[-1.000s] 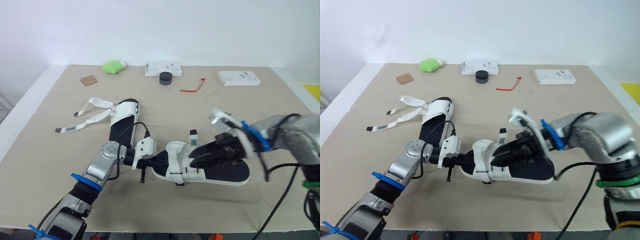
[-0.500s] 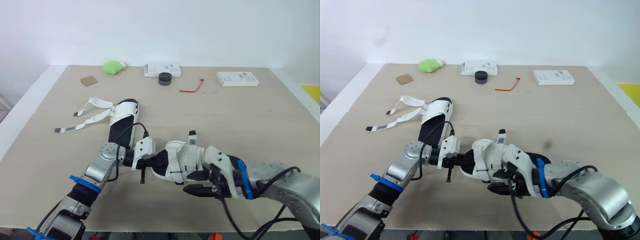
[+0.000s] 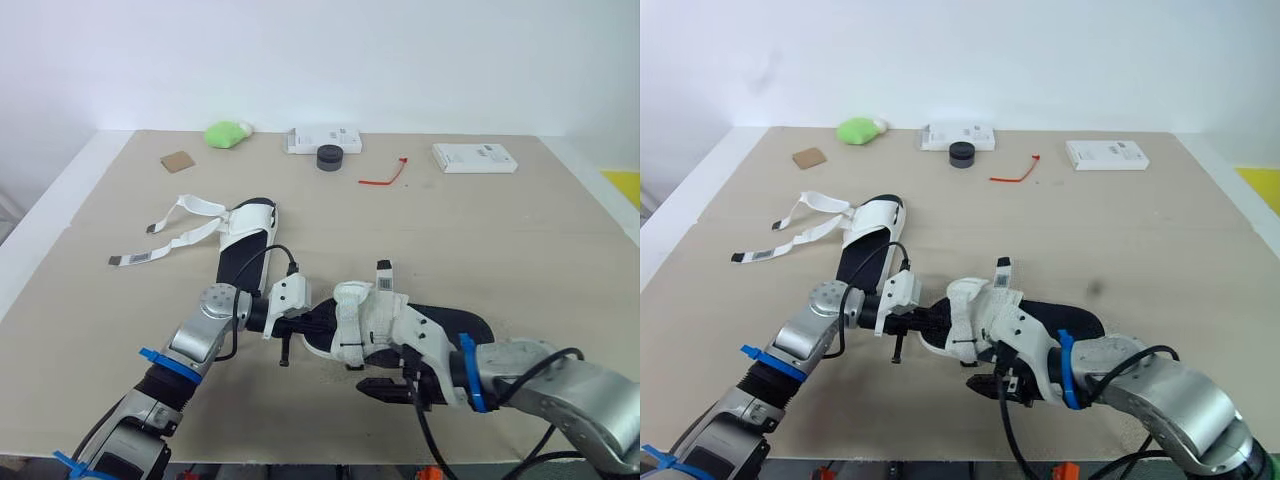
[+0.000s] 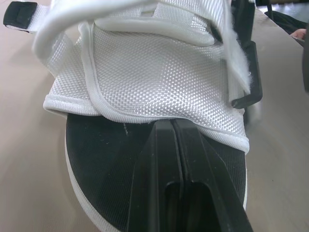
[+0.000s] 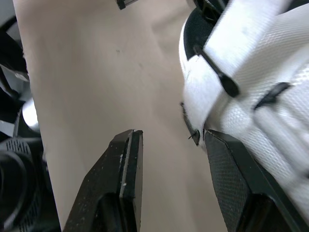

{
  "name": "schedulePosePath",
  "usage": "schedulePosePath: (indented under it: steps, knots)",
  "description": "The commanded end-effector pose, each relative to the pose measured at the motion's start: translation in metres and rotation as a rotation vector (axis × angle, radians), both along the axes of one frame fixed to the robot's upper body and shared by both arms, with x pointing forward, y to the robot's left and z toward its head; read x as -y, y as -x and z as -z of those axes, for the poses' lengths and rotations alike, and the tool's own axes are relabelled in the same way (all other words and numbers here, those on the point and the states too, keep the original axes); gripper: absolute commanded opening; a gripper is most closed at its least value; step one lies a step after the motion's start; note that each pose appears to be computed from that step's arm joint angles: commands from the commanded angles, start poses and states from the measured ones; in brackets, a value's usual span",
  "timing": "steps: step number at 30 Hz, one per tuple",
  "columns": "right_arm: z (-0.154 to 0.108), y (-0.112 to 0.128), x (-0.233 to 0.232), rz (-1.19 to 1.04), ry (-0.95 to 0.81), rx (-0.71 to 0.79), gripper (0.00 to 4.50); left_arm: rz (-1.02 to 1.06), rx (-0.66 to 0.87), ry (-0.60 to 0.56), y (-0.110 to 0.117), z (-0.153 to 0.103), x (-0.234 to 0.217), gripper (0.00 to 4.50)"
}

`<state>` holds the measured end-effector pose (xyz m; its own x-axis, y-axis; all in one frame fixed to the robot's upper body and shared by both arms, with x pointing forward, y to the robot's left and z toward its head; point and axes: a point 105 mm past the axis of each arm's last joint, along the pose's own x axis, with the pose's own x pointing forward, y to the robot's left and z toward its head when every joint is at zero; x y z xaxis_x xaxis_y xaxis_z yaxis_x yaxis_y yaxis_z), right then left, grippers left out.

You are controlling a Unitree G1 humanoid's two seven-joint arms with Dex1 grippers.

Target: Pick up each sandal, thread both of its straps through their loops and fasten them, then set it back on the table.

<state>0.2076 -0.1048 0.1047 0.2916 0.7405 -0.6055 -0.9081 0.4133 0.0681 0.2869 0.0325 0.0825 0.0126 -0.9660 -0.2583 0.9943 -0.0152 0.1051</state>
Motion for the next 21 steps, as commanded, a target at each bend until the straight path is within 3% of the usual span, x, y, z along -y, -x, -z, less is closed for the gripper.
schedulePosePath:
  steps: [1,15,21]
  knots:
    - [-0.004,-0.017,0.006,0.073,0.018,0.059,2.25,-0.012,-0.129,-0.138,0.011,0.044,-0.010,0.00]
    - [0.001,-0.025,0.018,0.135,0.023,0.025,2.25,-0.010,-0.126,-0.143,0.011,0.045,-0.010,0.00]
    - [-0.003,-0.021,0.015,0.156,-0.070,-0.009,2.25,-0.007,-0.126,-0.142,0.011,0.045,-0.010,0.00]
